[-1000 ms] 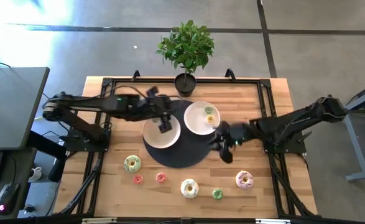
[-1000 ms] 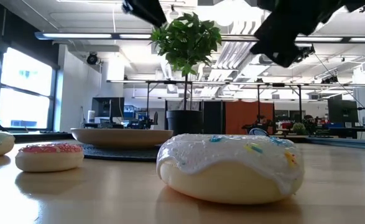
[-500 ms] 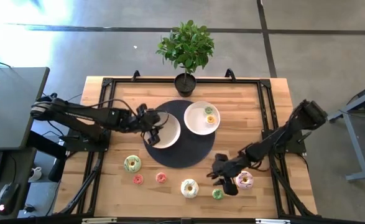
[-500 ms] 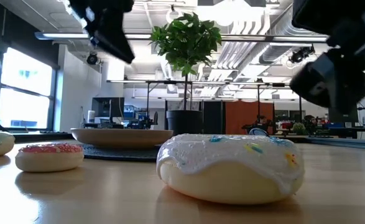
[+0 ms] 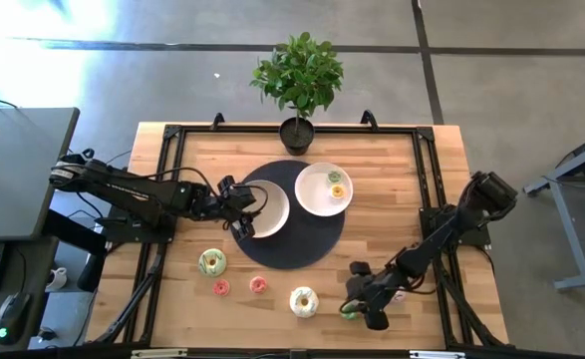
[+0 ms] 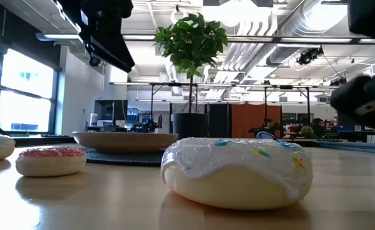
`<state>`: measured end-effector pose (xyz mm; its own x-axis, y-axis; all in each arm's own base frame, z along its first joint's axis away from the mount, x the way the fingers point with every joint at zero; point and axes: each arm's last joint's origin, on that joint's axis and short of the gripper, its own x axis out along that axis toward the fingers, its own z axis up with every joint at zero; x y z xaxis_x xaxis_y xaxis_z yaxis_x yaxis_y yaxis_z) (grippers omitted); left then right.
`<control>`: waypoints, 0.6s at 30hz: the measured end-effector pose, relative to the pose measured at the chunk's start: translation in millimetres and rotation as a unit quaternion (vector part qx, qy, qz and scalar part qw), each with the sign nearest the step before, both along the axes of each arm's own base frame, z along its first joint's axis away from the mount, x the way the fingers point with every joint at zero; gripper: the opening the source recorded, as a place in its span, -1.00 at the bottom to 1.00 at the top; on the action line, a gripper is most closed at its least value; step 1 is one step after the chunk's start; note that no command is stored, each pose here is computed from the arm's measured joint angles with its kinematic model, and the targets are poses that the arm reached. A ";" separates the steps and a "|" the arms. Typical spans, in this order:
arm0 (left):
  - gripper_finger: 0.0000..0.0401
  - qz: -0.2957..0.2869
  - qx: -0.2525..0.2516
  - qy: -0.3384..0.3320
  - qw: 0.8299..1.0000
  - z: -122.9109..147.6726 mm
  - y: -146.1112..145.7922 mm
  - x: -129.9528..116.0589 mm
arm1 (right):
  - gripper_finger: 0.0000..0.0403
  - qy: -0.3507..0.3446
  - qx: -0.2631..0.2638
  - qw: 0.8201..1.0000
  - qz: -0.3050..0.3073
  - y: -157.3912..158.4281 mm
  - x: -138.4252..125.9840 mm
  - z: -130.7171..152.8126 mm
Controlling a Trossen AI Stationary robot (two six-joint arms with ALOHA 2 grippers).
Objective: Pick & Place donuts
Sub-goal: Put the small green donut on the right white plate
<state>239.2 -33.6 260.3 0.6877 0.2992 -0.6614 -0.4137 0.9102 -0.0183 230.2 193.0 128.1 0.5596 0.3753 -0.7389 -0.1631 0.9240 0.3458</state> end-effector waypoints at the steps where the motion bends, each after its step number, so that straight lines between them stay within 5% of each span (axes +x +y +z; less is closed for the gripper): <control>1: -0.11 0.000 0.000 -0.001 1.000 0.1 0.0 0.0 | -0.32 0.005 -0.009 1.000 -0.002 -0.5 -0.8 -4.2; 6: -0.11 0.001 0.001 -0.001 1.000 0.1 0.0 0.1 | -0.43 0.017 -0.002 1.000 -0.014 -1.2 0.2 -7.3; 13: -0.11 0.009 0.008 -0.005 1.000 0.7 0.6 0.4 | -0.94 0.021 0.023 1.000 -0.001 -4.0 3.8 -3.2; 18: -0.11 0.016 0.014 -0.016 1.000 2.1 0.9 1.5 | -0.88 -0.060 0.022 0.997 -0.039 -20.5 17.8 21.0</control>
<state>240.8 -32.6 262.4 0.6978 0.3403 -0.6303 -0.4428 0.8966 -0.0063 248.0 172.4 149.1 0.6711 0.3589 -0.6487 -0.1346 0.9194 0.3695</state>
